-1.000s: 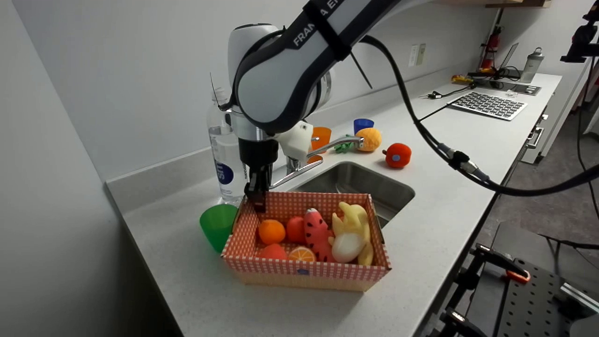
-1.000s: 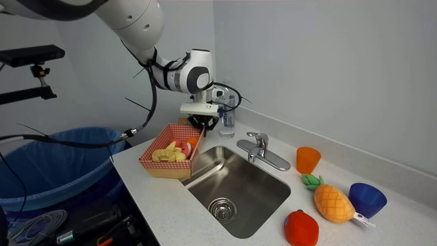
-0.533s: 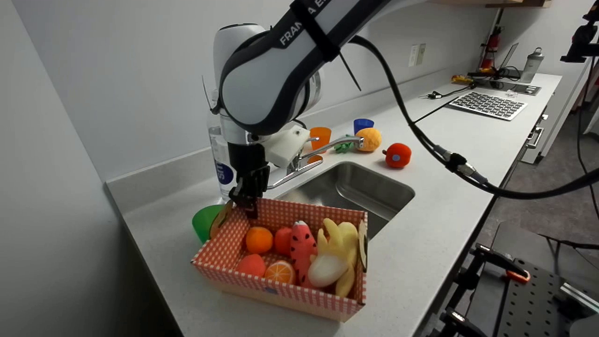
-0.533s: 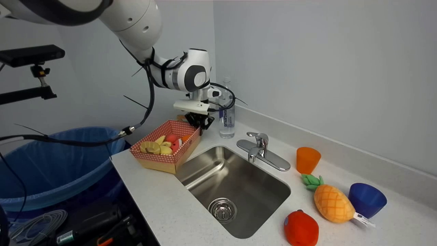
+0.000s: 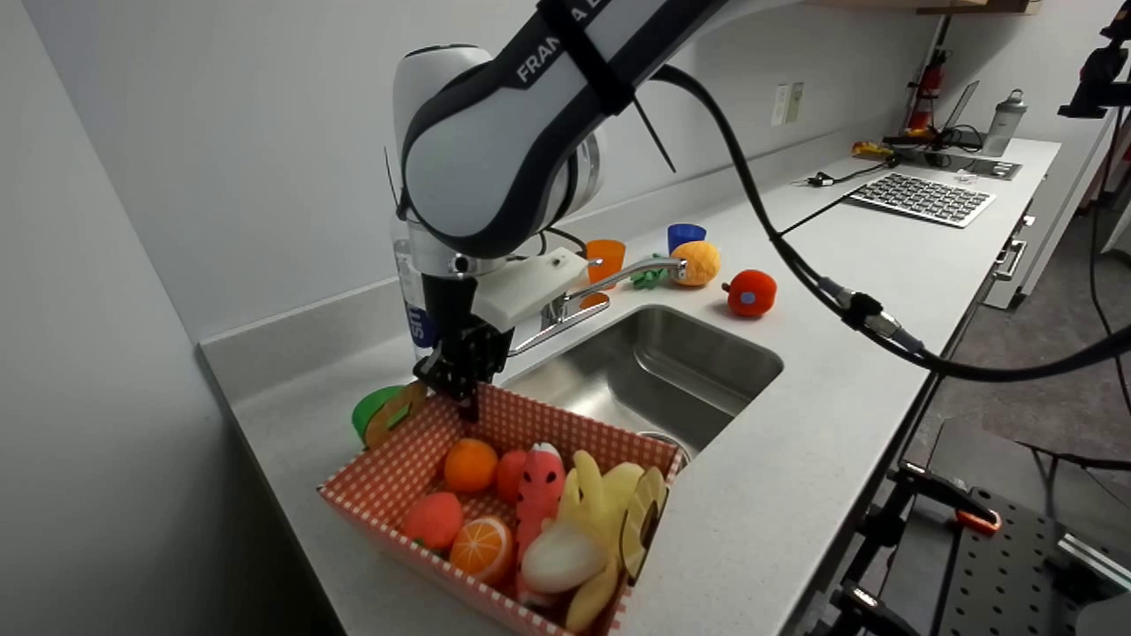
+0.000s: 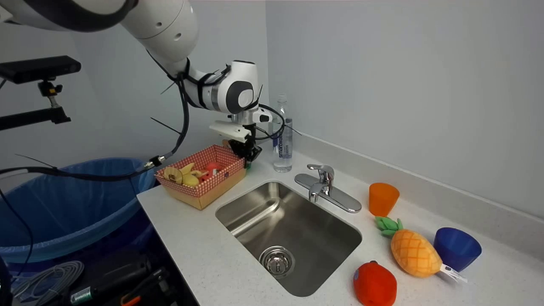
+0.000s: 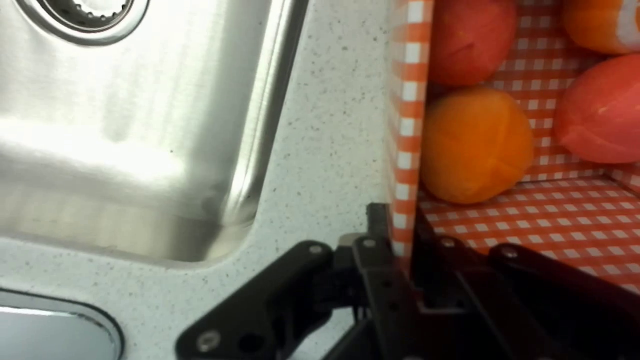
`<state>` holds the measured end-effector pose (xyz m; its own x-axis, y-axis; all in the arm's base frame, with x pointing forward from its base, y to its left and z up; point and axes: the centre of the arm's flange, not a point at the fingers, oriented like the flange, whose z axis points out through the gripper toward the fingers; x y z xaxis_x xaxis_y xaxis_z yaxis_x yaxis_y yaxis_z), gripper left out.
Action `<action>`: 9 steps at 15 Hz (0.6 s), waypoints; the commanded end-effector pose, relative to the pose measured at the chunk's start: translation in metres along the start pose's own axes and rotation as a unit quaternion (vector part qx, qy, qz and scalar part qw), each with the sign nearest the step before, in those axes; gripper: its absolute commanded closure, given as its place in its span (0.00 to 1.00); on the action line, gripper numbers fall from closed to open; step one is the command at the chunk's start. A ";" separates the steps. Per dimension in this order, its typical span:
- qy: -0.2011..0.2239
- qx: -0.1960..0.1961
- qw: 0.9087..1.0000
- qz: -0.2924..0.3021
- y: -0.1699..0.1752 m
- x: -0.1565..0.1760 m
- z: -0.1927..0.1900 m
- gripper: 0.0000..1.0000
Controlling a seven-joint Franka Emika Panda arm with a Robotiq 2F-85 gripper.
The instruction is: Move the box to the left side of the counter
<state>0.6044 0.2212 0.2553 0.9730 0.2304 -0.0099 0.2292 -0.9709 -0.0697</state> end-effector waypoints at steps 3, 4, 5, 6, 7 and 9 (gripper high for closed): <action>-0.022 0.011 0.999 0.043 -0.013 -0.004 0.027 0.97; -0.023 0.012 0.999 0.045 -0.013 -0.005 0.027 0.97; -0.024 0.013 0.999 0.047 -0.013 -0.006 0.027 0.97; -0.025 0.014 0.998 0.048 -0.013 -0.008 0.028 0.97; -0.024 0.013 0.999 0.047 -0.014 -0.009 0.028 0.97; -0.025 0.010 0.999 0.043 -0.015 -0.012 0.029 0.97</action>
<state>0.6021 0.2221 0.2545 0.9853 0.1692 -0.0231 0.1670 -0.9828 -0.0791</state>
